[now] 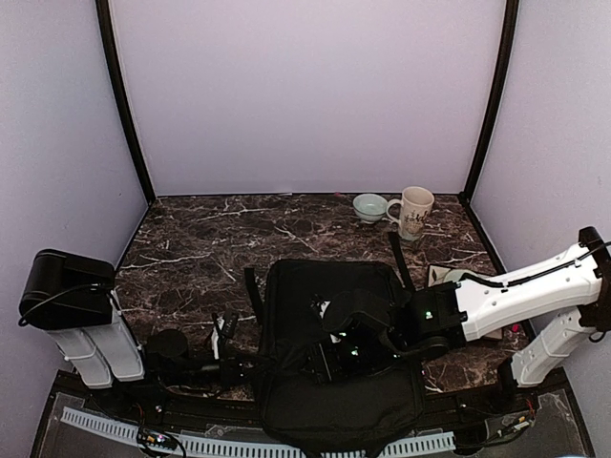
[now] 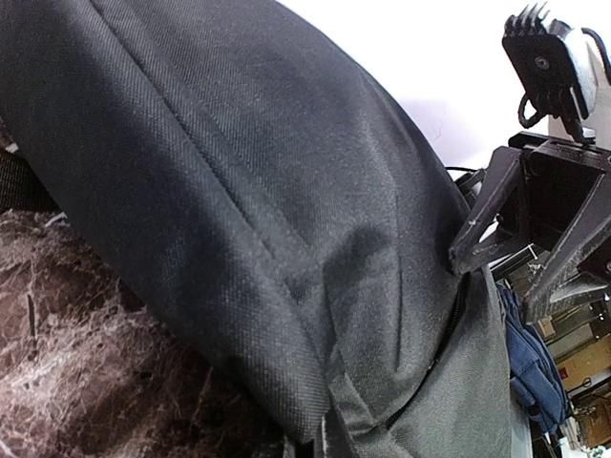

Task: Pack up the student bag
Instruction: Adjust the student bag at the center of the board, then hold the second largest pocket of the student bag.

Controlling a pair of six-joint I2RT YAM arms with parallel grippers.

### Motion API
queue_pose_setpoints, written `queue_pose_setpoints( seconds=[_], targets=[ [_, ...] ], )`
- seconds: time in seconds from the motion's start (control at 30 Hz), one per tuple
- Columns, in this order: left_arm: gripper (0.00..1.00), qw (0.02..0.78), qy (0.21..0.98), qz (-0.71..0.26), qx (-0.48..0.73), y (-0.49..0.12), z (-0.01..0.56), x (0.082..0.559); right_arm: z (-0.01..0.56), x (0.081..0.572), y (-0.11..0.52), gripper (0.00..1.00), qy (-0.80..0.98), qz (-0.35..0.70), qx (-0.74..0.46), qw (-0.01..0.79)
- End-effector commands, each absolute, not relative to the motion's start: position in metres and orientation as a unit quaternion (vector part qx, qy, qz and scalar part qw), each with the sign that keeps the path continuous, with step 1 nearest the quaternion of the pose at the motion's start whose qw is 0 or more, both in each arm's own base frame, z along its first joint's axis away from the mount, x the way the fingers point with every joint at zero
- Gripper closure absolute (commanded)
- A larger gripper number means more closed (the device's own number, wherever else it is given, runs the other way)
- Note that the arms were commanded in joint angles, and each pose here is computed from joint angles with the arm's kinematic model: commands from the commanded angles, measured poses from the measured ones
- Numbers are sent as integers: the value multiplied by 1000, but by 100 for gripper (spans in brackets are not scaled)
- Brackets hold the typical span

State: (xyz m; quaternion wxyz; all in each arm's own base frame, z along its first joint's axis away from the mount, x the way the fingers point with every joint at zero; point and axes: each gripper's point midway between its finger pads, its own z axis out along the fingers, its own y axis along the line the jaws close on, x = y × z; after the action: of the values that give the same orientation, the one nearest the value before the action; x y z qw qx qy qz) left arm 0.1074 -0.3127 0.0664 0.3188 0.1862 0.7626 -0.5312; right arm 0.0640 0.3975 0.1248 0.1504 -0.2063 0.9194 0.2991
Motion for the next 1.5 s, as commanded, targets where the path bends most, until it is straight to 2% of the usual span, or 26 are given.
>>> queue_pose_setpoints(
  seconds=[0.0,0.4,0.6,0.9,1.13,1.33,1.47],
  targets=[
    [100,327,755,-529,207,-325,77,104,125,52,395,50,918,323,-201,114],
    [100,342,762,-507,214,-330,92,105,106,37,418,48,911,349,-210,70],
    [100,353,762,-498,218,-329,100,103,117,37,452,48,882,421,-202,68],
    [100,351,755,-504,230,-337,104,93,182,41,510,50,825,491,-256,117],
    [100,358,754,-503,225,-333,104,94,224,37,526,51,781,538,-283,141],
    [100,364,755,-498,222,-328,103,95,236,38,524,51,788,503,-306,180],
    [100,374,756,-492,214,-325,107,99,212,53,487,51,854,412,-251,193]
  ],
)
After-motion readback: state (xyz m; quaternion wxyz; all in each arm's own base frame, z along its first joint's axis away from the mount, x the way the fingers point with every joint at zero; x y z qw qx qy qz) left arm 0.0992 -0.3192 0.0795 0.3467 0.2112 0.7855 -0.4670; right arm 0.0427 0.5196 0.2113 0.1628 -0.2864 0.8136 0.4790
